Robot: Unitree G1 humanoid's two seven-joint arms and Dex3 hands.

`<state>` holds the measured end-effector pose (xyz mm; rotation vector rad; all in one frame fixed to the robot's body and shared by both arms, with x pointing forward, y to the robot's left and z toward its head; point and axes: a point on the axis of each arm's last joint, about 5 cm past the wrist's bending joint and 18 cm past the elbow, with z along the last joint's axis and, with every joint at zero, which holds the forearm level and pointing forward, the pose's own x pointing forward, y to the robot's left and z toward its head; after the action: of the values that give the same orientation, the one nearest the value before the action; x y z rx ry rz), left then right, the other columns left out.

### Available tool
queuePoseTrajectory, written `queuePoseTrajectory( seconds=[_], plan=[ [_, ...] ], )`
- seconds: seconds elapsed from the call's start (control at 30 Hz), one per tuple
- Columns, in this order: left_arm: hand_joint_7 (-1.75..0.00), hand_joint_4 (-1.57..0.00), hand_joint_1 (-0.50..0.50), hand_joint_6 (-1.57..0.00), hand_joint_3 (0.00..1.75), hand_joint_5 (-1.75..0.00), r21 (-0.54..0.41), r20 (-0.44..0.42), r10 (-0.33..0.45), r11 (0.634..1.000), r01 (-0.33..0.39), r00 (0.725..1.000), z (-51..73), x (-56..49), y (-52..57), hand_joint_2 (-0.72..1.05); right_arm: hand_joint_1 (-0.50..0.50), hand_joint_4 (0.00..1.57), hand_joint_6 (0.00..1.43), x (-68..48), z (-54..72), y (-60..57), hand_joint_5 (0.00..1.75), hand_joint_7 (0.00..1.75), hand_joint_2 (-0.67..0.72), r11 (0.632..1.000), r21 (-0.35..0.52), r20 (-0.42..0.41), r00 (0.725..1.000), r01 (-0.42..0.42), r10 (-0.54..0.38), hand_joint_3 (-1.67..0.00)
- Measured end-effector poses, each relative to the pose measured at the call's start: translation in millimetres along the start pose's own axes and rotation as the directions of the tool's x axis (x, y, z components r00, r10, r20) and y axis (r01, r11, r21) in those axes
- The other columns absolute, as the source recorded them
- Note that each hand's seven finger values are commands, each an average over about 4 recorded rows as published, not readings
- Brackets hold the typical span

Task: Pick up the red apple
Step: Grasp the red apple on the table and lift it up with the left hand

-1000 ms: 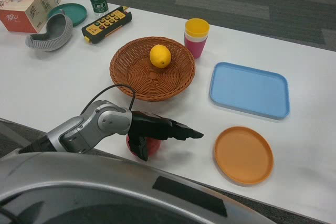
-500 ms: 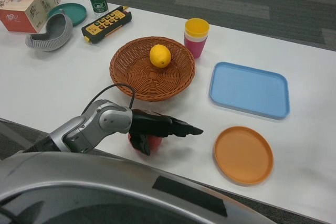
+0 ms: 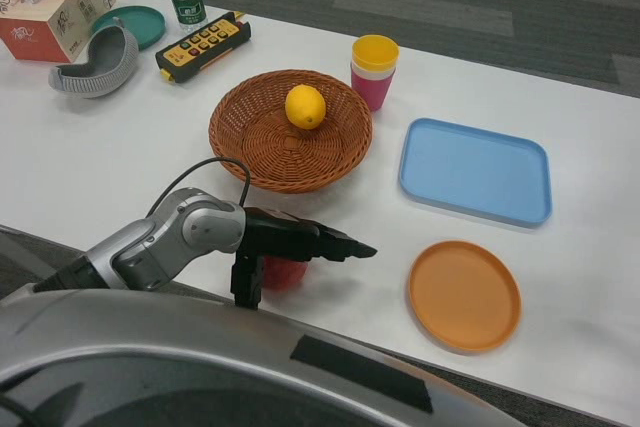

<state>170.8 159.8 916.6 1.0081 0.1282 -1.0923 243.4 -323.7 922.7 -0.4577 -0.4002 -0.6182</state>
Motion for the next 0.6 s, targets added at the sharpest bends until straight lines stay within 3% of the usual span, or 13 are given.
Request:
queuePoseTrajectory(
  seconds=[0.37, 0.6],
  plan=[
    [0.0, 0.0, 0.5, 0.0, 0.0, 0.0, 0.041, -0.065, -0.028, 0.999, 0.03, 0.997, -7.0, -0.4, -4.3, 0.43, -0.42, 0.0, 0.0, -2.4, -0.6, -0.7, 0.0, 0.0, 0.72, 1.0, 0.003, 0.0, 1.0, -0.003, 0.003, 0.0],
    [0.0, 0.0, 0.5, 0.0, 0.0, 0.0, 0.111, -0.119, -0.006, 0.994, 0.019, 0.993, -9.7, -1.9, -2.1, 0.52, -0.42, 0.0, 0.0, -2.3, 0.4, -0.3, 0.0, 0.0, 0.72, 1.0, 0.011, 0.006, 1.0, -0.004, 0.003, 0.0]
  ],
)
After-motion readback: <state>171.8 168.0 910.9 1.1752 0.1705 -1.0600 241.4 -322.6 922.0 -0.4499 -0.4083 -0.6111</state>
